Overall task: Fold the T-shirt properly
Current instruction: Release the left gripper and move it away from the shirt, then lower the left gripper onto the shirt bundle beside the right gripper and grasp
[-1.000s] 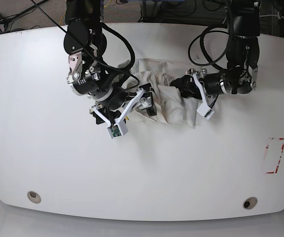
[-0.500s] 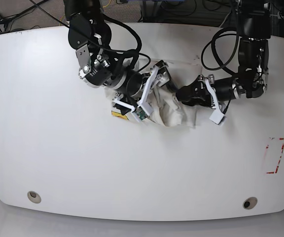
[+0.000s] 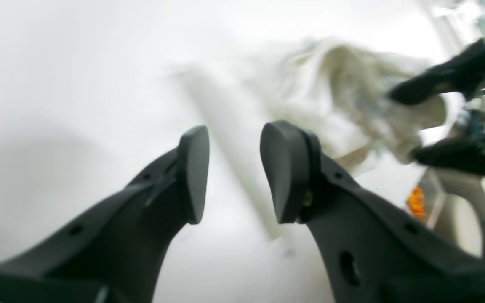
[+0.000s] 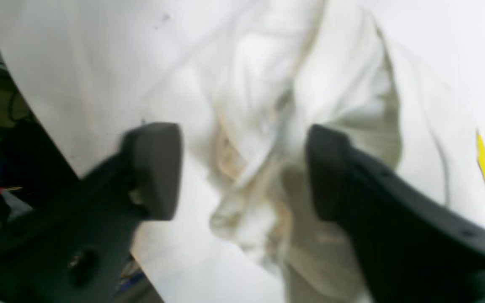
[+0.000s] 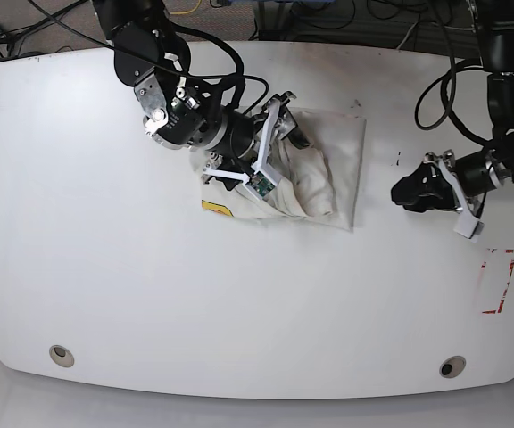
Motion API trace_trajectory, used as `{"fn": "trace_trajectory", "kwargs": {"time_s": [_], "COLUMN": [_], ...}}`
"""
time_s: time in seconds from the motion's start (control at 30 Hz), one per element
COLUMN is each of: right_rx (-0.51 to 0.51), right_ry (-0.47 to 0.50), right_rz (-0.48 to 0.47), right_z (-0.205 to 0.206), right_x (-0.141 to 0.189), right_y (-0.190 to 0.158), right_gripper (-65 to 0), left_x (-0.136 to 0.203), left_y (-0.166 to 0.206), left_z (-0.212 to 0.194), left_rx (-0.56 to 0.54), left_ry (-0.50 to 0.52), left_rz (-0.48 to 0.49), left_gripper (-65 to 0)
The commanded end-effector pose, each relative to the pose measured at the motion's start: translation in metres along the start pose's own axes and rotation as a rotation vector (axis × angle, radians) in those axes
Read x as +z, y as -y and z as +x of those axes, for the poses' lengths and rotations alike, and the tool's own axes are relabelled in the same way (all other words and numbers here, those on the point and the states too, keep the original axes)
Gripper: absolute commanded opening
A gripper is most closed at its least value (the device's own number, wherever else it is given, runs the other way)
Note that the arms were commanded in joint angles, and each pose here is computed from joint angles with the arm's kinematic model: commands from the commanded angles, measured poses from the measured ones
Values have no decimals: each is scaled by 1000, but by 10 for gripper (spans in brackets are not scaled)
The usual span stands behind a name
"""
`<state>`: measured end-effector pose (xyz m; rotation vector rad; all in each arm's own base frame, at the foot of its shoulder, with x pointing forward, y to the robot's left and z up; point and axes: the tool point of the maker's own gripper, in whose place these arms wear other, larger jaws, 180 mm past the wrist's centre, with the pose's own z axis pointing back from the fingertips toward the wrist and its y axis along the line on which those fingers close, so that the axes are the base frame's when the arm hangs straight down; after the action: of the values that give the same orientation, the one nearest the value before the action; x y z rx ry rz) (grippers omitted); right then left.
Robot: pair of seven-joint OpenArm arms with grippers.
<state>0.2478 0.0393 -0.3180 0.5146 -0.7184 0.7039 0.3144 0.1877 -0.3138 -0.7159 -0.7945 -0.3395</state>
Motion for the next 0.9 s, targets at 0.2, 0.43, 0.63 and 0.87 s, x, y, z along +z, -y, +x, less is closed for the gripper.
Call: {"fn": "trace_trajectory", "kwargs": {"time_s": [0.2, 0.43, 0.63, 0.87], "right_rx": [74, 114, 111, 108], "right_ry": [-5, -63, -67, -69], "right_rz": [-114, -193, -191, -192], "right_z": [0, -18, -20, -23], "right_x": [6, 7, 6, 6], "right_y": [22, 31, 30, 29], "right_gripper": [-296, -298, -300, -301], "left_x": [26, 18, -15, -59], "left_y": [-12, -1, 40, 81], "left_z": [4, -19, -22, -6], "left_rx": [-12, -40, -58, -84], "left_ry": [19, -50, -33, 16], "left_rz": [50, 54, -56, -168], "left_gripper": [-415, -415, -415, -415]}}
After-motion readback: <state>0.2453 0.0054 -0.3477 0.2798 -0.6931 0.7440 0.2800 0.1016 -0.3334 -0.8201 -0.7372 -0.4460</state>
